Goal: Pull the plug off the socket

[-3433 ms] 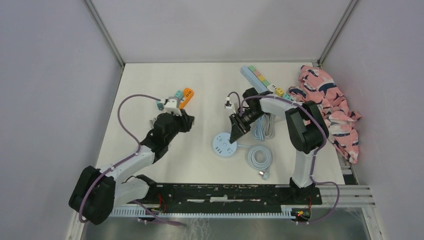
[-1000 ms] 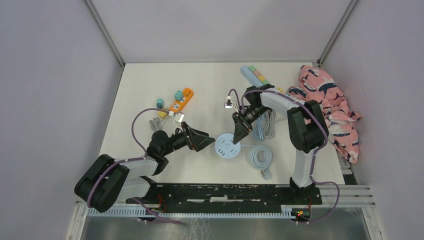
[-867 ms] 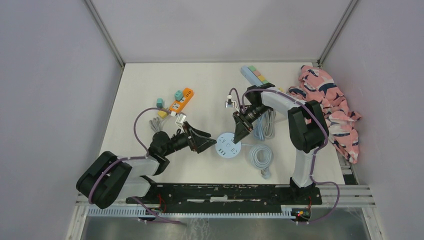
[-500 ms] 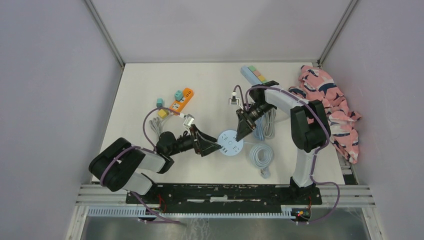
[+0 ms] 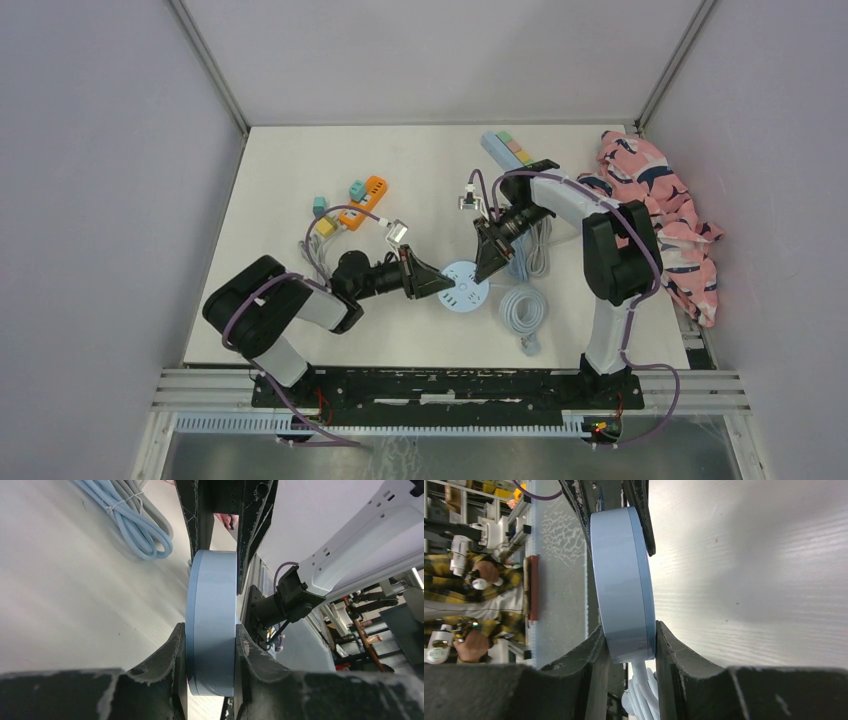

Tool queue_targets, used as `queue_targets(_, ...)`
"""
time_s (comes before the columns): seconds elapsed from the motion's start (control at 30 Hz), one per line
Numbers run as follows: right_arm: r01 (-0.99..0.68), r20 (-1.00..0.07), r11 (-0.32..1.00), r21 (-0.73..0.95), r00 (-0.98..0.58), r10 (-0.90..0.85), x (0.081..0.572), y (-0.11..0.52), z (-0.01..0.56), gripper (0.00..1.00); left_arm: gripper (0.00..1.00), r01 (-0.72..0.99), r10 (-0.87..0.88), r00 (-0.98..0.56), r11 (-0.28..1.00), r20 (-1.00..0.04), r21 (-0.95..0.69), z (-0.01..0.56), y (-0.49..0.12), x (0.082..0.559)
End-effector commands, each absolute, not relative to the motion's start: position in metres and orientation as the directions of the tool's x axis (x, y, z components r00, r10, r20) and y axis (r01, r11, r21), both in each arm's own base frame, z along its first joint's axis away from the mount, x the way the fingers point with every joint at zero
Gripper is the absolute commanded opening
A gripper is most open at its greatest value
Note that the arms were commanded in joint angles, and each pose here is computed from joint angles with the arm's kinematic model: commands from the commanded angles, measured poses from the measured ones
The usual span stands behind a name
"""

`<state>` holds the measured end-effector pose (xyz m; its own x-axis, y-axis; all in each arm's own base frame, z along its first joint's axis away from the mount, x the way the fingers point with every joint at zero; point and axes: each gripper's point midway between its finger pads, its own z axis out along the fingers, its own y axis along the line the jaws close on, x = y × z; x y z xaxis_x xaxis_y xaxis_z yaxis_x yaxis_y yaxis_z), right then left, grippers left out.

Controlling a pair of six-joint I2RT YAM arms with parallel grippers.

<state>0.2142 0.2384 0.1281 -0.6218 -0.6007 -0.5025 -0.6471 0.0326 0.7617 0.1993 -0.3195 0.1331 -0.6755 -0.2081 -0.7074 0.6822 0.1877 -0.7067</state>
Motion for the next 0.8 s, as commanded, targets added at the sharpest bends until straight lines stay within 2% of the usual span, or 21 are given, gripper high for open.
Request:
queue_targets(0.0,-0.662,-0.585,-0.045,0.748,-0.626,-0.515,0.214,0.249,0.175,0.15,0.06,0.732,-0.204,-0.640,0.129,-0.741,-0.669,0.149,-0.327,0.197)
queue_targets(0.03,-0.665,-0.587,-0.045,0.746,-0.624,-0.516,0.213,0.249,0.176,0.22,0.03,0.733,-0.207,-0.638,0.131,-0.741,-0.668,0.150,-0.326,0.197)
queue_targets(0.2,-0.691,-0.596,-0.026,0.723,-0.604,-0.529,0.211,0.243,0.187,0.61,0.03,0.753,-0.241,-0.586,0.191,-0.773,-0.630,0.166,-0.315,0.202)
queue_targets(0.3,-0.739,-0.638,-0.009,0.673,-0.575,-0.512,0.211,0.235,0.202,0.74,0.03,0.761,-0.243,-0.543,0.264,-0.804,-0.593,0.175,-0.306,0.207)
queue_targets(0.37,-0.774,-0.656,0.049,0.631,-0.565,-0.501,0.220,0.230,0.206,0.83,0.03,0.760,-0.244,-0.513,0.318,-0.823,-0.567,0.182,-0.298,0.213)
queue_targets(0.47,-0.810,-0.686,0.119,0.574,-0.555,-0.472,0.228,0.221,0.212,0.86,0.03,0.744,-0.261,-0.488,0.373,-0.833,-0.554,0.194,-0.282,0.223)
queue_targets(0.77,-0.838,-0.732,0.208,0.504,-0.542,-0.412,0.237,0.202,0.227,0.85,0.03,0.696,-0.479,-0.399,0.396,-0.781,-0.599,0.281,-0.226,0.277)
